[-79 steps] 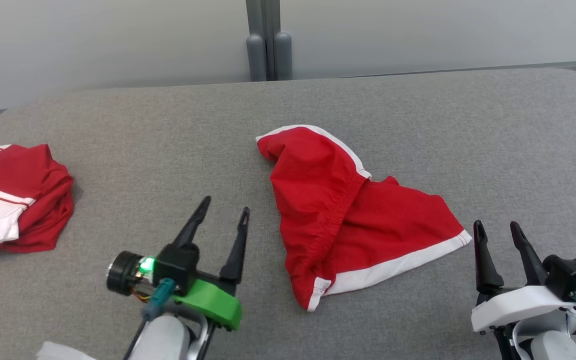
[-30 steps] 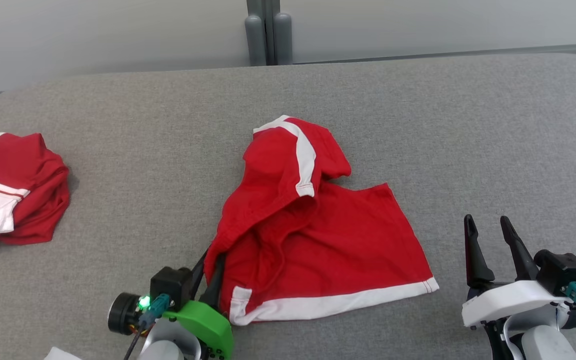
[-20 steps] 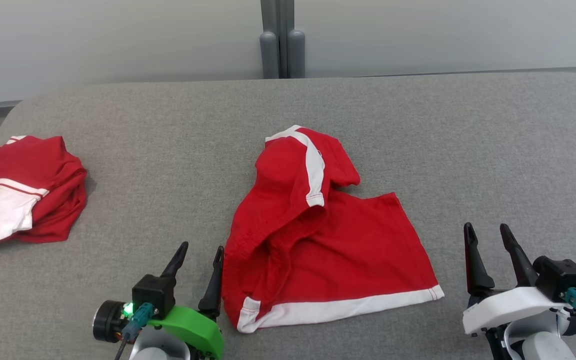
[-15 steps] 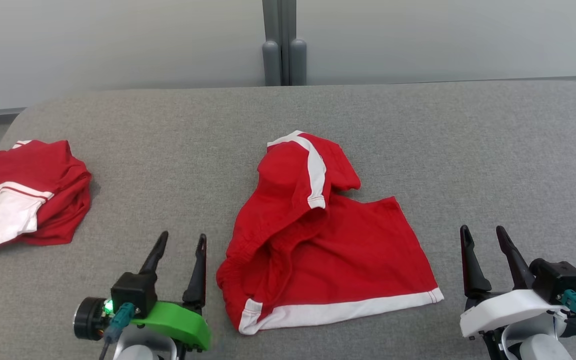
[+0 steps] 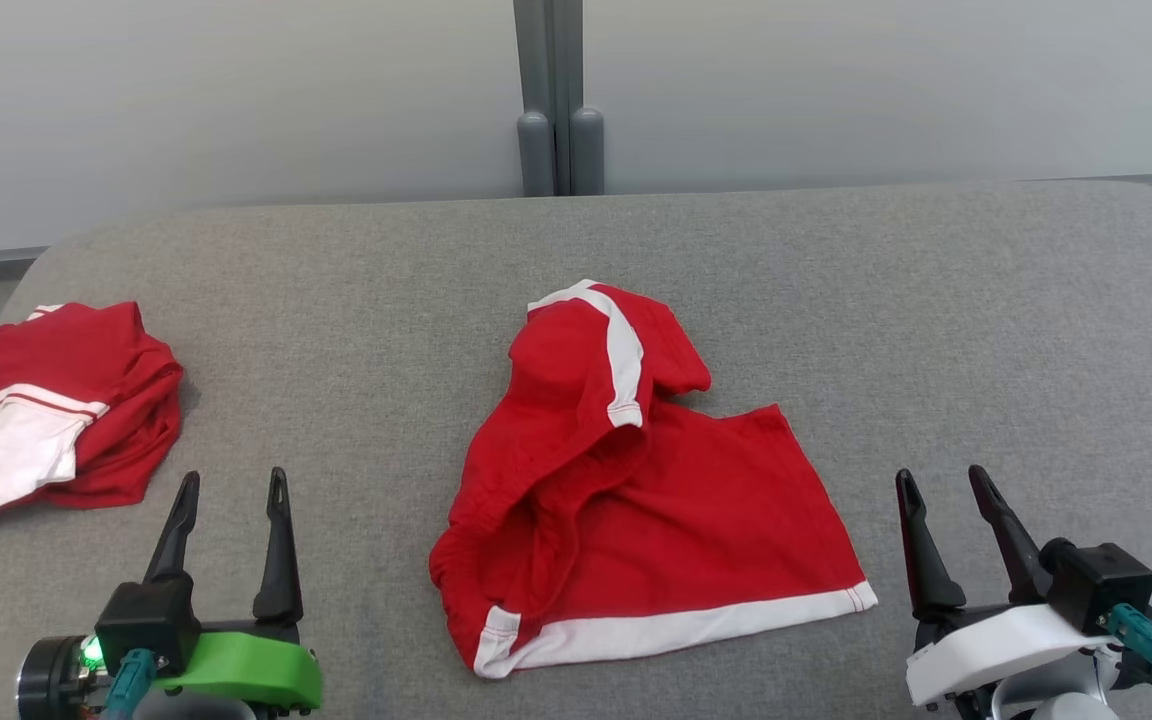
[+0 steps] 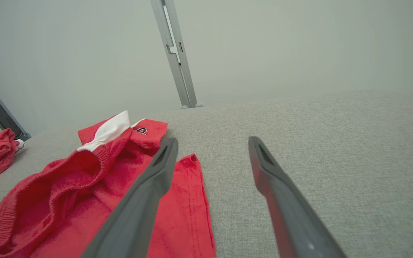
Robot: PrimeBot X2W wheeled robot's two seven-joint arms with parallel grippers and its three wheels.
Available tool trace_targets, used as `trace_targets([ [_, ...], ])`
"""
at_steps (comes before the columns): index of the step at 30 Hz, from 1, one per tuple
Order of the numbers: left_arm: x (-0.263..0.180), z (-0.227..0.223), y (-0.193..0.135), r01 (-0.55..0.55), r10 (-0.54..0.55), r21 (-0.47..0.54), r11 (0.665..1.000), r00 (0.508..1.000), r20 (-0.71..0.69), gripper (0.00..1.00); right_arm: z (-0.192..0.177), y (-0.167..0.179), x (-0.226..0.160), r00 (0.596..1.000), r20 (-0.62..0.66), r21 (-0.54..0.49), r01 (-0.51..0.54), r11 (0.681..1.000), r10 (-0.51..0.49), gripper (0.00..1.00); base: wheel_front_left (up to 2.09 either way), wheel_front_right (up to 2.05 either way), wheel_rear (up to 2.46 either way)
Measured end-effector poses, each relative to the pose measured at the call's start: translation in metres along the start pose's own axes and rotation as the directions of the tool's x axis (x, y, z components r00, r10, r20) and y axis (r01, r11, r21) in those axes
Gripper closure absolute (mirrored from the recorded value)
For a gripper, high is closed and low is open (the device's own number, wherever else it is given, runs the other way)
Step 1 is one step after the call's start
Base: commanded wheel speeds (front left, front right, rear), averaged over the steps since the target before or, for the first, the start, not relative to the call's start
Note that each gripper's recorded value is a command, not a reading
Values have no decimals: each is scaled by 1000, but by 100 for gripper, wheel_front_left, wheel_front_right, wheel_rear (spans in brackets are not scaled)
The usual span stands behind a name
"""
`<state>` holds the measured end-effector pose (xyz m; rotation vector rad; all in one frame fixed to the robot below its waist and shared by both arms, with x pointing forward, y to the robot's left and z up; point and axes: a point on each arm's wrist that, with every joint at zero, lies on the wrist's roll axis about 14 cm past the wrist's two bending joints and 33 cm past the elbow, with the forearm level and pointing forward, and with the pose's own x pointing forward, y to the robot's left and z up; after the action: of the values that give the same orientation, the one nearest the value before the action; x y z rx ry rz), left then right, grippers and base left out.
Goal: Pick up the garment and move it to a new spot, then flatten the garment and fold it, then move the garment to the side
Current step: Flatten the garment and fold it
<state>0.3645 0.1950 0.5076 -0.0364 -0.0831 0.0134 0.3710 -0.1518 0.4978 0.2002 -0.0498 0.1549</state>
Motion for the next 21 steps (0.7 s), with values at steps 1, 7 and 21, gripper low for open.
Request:
trace_targets([
  [1,-3,-1,3,-7,8,5,1000,1000,-2,0,0,1,-2,1000,0,-1,-3,1000,3,0,0,0,0],
  [7,-16,-8,8,-10,11,22,1000,1000,-28,0,1,6,-13,1000,3,-15,-14,1000,14,0,0,0,0],
  [21,-23,-15,6,-1,3,34,999,999,-51,0,5,4,-30,1000,12,-68,-4,998,5,0,0,0,0],
])
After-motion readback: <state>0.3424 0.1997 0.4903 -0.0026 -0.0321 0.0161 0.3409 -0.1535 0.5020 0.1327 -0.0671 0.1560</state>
